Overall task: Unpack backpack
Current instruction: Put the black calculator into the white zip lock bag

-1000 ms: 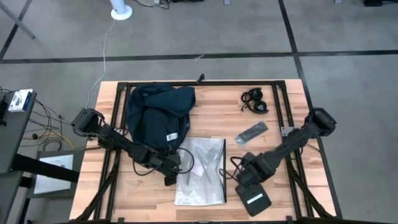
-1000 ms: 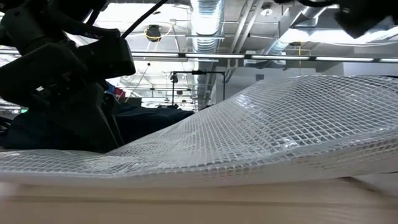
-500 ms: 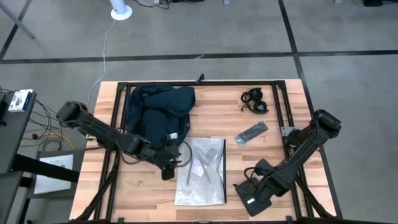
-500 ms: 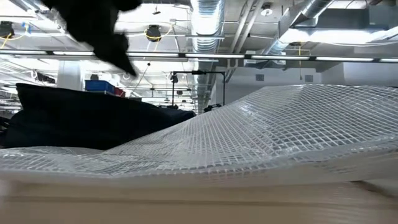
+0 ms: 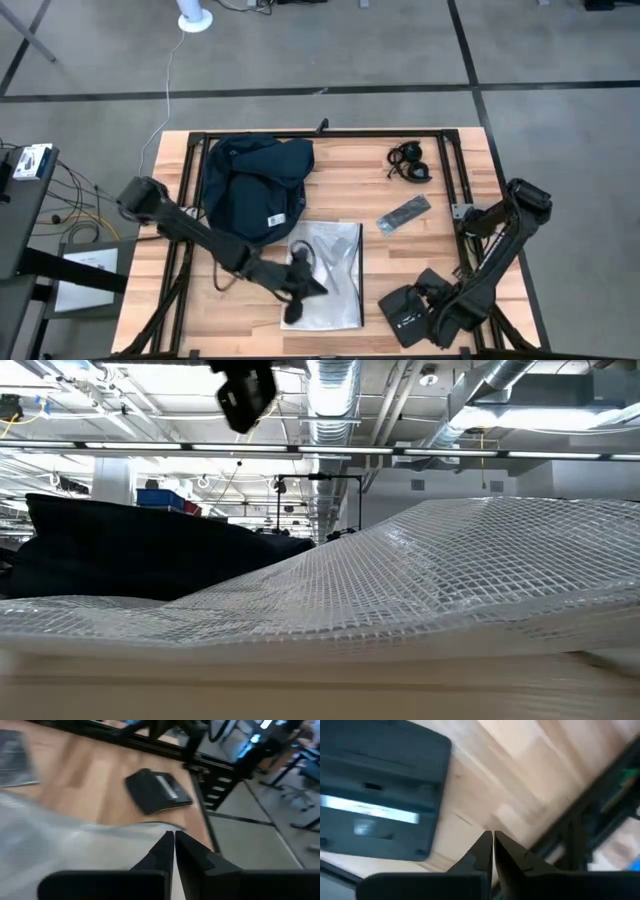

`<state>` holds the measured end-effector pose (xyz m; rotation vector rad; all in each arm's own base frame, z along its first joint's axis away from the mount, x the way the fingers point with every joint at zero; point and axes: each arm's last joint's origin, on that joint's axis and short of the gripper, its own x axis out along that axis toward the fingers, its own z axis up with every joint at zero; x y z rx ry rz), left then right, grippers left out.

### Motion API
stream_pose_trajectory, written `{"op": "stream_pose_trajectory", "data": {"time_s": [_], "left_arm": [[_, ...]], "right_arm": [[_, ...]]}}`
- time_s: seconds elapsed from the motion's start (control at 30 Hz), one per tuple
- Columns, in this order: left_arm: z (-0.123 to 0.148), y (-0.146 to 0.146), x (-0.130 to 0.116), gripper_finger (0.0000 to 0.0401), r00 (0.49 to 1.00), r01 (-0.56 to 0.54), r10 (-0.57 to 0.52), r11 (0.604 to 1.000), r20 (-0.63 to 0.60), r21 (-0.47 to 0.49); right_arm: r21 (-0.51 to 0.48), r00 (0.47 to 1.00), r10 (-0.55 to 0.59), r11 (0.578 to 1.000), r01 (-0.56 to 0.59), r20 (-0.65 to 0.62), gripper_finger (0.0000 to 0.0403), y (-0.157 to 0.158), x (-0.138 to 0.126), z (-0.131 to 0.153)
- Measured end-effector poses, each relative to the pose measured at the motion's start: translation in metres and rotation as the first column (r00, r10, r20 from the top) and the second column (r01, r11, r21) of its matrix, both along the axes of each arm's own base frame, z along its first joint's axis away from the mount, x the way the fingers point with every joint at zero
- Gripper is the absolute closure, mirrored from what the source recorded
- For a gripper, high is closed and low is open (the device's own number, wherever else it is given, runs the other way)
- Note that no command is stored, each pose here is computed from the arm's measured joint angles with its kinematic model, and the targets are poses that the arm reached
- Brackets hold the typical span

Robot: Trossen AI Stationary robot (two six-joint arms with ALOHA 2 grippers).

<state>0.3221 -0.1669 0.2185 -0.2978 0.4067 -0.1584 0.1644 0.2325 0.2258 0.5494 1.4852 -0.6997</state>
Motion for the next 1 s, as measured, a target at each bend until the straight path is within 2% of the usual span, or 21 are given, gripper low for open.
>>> {"op": "stream_pose_trajectory", "data": {"time_s": [0.2,0.3,0.43,0.57,0.67,0.8,1.0], "left_arm": [[-0.02,-0.035,0.021,0.0401,0.986,0.061,-0.048,0.995,-0.157,0.078],[-0.02,-0.049,0.017,0.0401,0.977,0.012,0.022,0.988,-0.214,0.154],[-0.018,-0.064,0.004,0.0401,0.956,-0.074,0.126,0.978,-0.265,0.197],[-0.021,-0.076,-0.01,0.0401,0.944,-0.082,0.136,0.979,-0.301,0.187],[-0.023,-0.08,-0.015,0.0401,0.931,-0.111,0.158,0.981,-0.329,0.157],[-0.024,-0.081,-0.018,0.0401,0.919,-0.123,0.16,0.985,-0.361,0.124],[-0.027,-0.082,-0.019,0.0401,0.91,-0.12,0.141,0.99,-0.39,0.078]], "right_arm": [[0.062,0.998,-0.06,0.996,0.057,0.037,0.0402,0.002,-0.003,-0.029],[0.082,0.996,-0.09,0.993,0.089,0.011,0.0403,0.002,-0.007,-0.042],[0.125,0.995,-0.098,0.987,0.098,-0.005,0.0403,0.004,-0.012,-0.054],[0.121,0.995,-0.097,0.988,0.096,0.005,0.0403,-0.002,-0.012,-0.065],[0.175,0.995,-0.088,0.981,0.077,0.053,0.0403,-0.004,-0.004,-0.073],[0.244,0.978,-0.095,0.969,0.047,0.188,0.0403,-0.007,0.016,-0.078],[0.276,0.917,-0.09,0.961,-0.022,0.387,0.0403,-0.017,0.051,-0.073]]}}
